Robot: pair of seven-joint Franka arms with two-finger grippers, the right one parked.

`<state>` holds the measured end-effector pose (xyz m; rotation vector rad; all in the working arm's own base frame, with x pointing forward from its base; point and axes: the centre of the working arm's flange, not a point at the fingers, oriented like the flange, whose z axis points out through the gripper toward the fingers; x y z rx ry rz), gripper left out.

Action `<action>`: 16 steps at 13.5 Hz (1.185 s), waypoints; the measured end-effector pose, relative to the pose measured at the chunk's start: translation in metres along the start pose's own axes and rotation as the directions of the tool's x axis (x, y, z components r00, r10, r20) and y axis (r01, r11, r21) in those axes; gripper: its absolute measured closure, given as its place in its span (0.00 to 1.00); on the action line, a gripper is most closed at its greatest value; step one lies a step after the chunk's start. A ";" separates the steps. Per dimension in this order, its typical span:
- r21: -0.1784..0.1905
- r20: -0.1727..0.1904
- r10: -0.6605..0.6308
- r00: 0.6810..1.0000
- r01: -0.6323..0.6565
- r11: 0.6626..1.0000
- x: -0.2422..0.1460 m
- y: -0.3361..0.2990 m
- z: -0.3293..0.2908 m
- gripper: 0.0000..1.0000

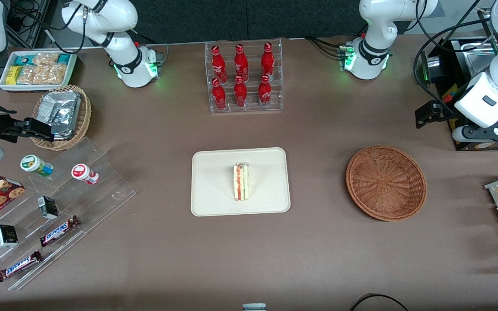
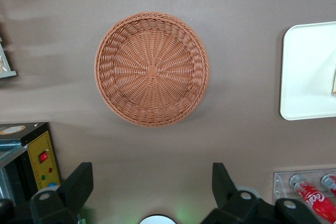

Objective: Place sandwich from basket to tray

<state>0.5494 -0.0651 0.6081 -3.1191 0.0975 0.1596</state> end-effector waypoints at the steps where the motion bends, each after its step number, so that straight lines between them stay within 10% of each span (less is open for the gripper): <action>1: 0.002 0.003 0.010 1.000 -0.010 1.000 0.000 0.000 0.000 0.00; 16: 0.009 -0.020 0.017 1.000 -0.017 1.000 -0.015 0.001 -0.013 0.00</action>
